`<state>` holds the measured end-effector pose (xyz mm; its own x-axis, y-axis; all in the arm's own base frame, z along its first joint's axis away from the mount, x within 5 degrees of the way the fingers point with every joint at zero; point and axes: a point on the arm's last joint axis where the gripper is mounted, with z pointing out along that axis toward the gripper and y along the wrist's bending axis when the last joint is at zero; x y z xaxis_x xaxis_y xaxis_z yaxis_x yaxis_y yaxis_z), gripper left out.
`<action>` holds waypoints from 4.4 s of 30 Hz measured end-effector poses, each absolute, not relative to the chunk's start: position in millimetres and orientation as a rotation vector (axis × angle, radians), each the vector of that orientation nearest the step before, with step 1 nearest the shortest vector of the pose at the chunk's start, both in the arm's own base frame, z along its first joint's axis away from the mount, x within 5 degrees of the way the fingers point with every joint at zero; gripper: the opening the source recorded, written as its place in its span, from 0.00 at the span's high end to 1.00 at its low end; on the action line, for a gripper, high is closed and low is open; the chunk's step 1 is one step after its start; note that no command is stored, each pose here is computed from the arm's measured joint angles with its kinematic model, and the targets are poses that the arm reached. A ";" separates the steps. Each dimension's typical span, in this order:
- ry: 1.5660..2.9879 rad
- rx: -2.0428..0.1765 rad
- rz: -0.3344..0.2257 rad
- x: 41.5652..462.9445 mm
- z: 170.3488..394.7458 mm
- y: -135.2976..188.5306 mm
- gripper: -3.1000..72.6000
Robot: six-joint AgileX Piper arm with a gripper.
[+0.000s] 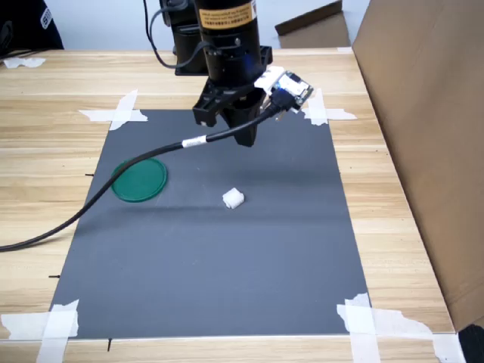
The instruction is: Grasp a white terminal and put it in the green lid.
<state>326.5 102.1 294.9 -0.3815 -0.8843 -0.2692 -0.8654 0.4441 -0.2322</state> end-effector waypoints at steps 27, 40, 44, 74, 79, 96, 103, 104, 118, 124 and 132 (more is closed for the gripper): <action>2.477 -1.614 -0.110 348.9 242.6 97.6 0.23; 2.471 -1.679 -0.146 344.3 231.7 124.1 0.27; 2.504 -1.714 -0.144 342.6 214.5 122.6 0.27; 2.403 -1.745 -0.163 356.4 212.0 102.5 0.29; 2.417 -1.719 -0.148 358.4 205.9 103.9 0.29; 2.385 -1.692 -0.174 356.9 189.9 103.0 0.29; 2.403 -1.700 -0.165 358.1 182.4 103.4 0.29; 2.403 -1.699 -0.165 358.3 182.3 103.4 0.29; 2.430 -1.694 -0.150 359.3 174.4 104.0 0.41; 2.438 -1.682 -0.149 359.3 174.4 104.0 0.51; 2.443 -1.678 -0.148 358.5 176.0 103.7 0.51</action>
<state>358.5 103.7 176.0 -0.3503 -0.9326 -0.0871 -0.9153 0.3606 -0.1796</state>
